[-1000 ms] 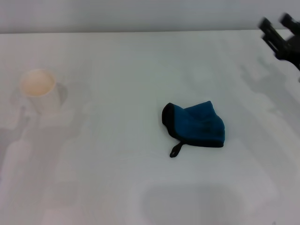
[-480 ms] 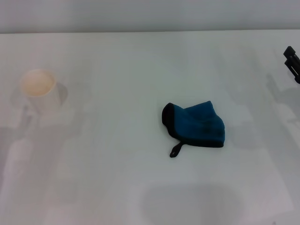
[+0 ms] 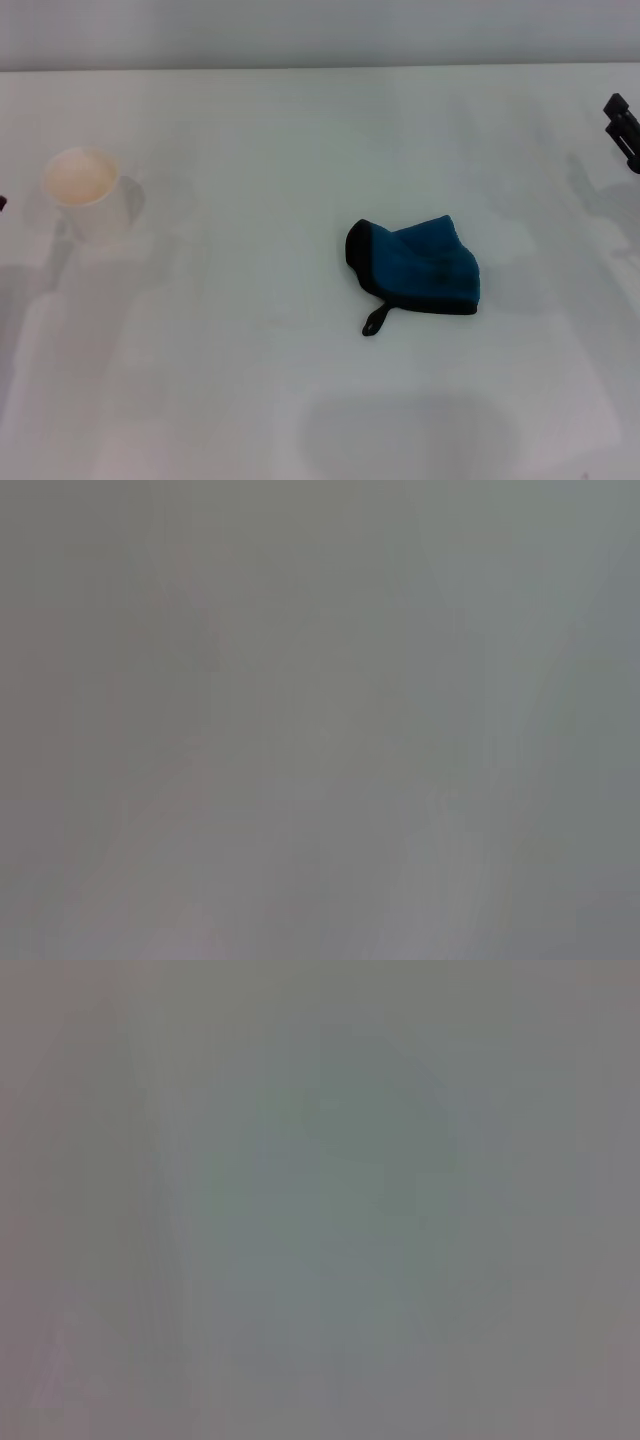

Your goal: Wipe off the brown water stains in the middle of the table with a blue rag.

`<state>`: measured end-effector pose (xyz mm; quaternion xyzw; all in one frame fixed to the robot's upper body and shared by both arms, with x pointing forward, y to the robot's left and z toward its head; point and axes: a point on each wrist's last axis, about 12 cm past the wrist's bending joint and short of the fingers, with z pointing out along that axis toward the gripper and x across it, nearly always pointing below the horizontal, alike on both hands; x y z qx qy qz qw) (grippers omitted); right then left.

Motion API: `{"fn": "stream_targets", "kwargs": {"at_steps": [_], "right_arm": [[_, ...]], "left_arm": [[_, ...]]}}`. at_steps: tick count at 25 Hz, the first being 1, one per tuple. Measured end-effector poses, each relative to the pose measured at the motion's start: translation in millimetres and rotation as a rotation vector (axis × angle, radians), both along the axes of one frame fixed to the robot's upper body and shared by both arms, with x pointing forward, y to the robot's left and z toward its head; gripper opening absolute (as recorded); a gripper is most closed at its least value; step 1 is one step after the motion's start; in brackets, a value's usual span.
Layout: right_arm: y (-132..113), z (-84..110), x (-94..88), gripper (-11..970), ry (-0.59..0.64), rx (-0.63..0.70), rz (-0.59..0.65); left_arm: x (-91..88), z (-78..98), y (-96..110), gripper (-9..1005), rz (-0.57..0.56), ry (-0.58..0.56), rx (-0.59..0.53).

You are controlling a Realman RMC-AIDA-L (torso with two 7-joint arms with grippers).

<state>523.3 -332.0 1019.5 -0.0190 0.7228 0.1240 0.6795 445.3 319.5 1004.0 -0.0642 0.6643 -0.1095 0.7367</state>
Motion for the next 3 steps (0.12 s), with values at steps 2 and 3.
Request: {"fn": "stream_targets", "kwargs": {"at_steps": [2, 3], "right_arm": [[-3.7, 0.2, 0.8, 688, -0.003, -0.011, -0.030], [-5.1, 0.4, 0.8, 688, -0.006, -0.012, -0.042]], "left_arm": [[4.3, -0.2, -0.7, 893, -0.004, 0.010, 0.002], [7.3, -0.3, -1.3, 893, -0.007, 0.016, 0.004]]}}
